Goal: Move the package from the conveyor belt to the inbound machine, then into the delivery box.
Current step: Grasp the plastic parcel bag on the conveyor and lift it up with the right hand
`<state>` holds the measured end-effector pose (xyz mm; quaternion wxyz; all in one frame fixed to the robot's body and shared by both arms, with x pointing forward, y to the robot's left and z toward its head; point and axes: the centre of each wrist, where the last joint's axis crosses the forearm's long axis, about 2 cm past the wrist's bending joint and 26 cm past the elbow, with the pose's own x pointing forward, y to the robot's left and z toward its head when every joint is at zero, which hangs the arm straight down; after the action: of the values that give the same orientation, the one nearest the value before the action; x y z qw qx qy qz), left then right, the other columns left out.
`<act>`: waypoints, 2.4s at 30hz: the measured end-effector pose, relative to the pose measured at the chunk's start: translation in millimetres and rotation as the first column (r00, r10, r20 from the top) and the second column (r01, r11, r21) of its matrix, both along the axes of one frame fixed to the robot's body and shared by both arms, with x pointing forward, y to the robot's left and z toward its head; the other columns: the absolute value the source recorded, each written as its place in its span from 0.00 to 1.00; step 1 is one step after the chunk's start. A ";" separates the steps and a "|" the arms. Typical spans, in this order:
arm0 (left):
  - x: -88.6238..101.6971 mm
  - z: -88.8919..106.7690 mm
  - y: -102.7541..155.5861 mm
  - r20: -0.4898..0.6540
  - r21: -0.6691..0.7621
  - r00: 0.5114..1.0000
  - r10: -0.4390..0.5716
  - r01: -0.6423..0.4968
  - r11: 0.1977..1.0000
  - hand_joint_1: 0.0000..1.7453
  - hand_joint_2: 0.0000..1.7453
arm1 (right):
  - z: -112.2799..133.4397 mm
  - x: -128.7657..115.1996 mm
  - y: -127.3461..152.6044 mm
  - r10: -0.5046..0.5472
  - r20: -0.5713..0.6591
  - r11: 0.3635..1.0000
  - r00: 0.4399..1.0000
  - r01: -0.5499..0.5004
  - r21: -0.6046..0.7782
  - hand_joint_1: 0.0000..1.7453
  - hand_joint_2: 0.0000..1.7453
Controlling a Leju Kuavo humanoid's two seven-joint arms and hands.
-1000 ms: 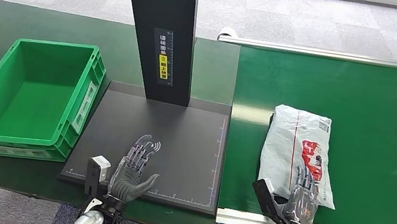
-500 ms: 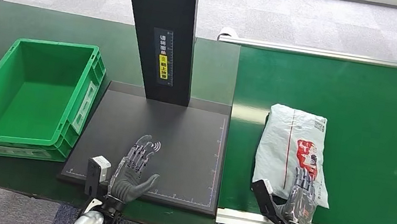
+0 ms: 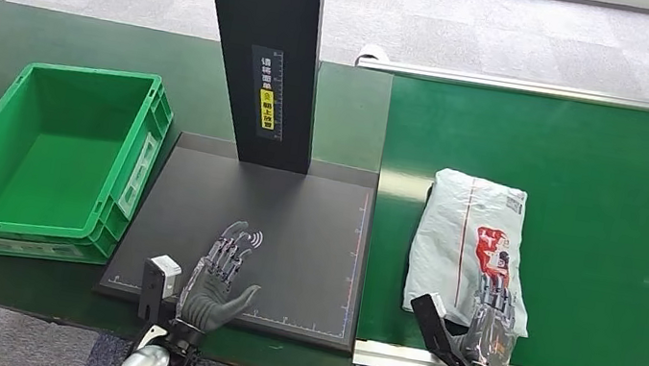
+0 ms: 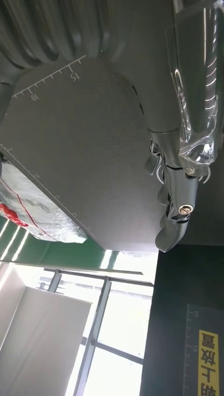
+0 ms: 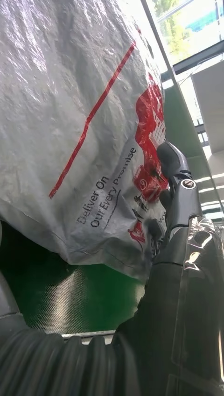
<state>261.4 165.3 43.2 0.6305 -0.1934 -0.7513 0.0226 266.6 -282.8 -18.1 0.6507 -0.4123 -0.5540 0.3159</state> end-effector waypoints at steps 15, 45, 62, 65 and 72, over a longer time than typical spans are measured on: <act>-2.5 1.4 0.8 -0.001 0.018 1.000 0.008 -0.008 1.000 0.00 1.00 | 2.8 5.3 1.1 0.010 0.015 1.000 1.000 -0.010 0.011 1.00 1.00; -2.9 2.0 7.3 0.000 0.030 0.999 0.047 -0.047 0.998 0.00 1.00 | 27.4 17.1 30.7 -0.048 0.261 0.903 0.964 -0.070 0.423 1.00 1.00; -6.8 1.9 21.6 0.041 0.059 0.993 0.109 -0.111 0.992 0.00 1.00 | 135.8 11.7 55.6 0.213 0.596 0.783 0.774 -0.500 0.370 1.00 1.00; -4.3 4.9 28.7 0.065 0.082 0.990 0.124 -0.129 0.988 0.00 1.00 | 145.6 11.7 67.2 0.296 0.585 0.716 0.755 -0.581 0.387 1.00 1.00; 10.4 17.6 50.6 0.125 0.109 0.974 0.186 -0.200 0.974 0.00 1.00 | 169.4 25.3 100.8 0.459 0.569 0.512 0.683 -0.726 0.459 1.00 1.00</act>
<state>271.8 215.9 60.8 0.5920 -0.0816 -0.8014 0.0273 291.9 -182.0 151.2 0.4797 0.0107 -0.8487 0.2226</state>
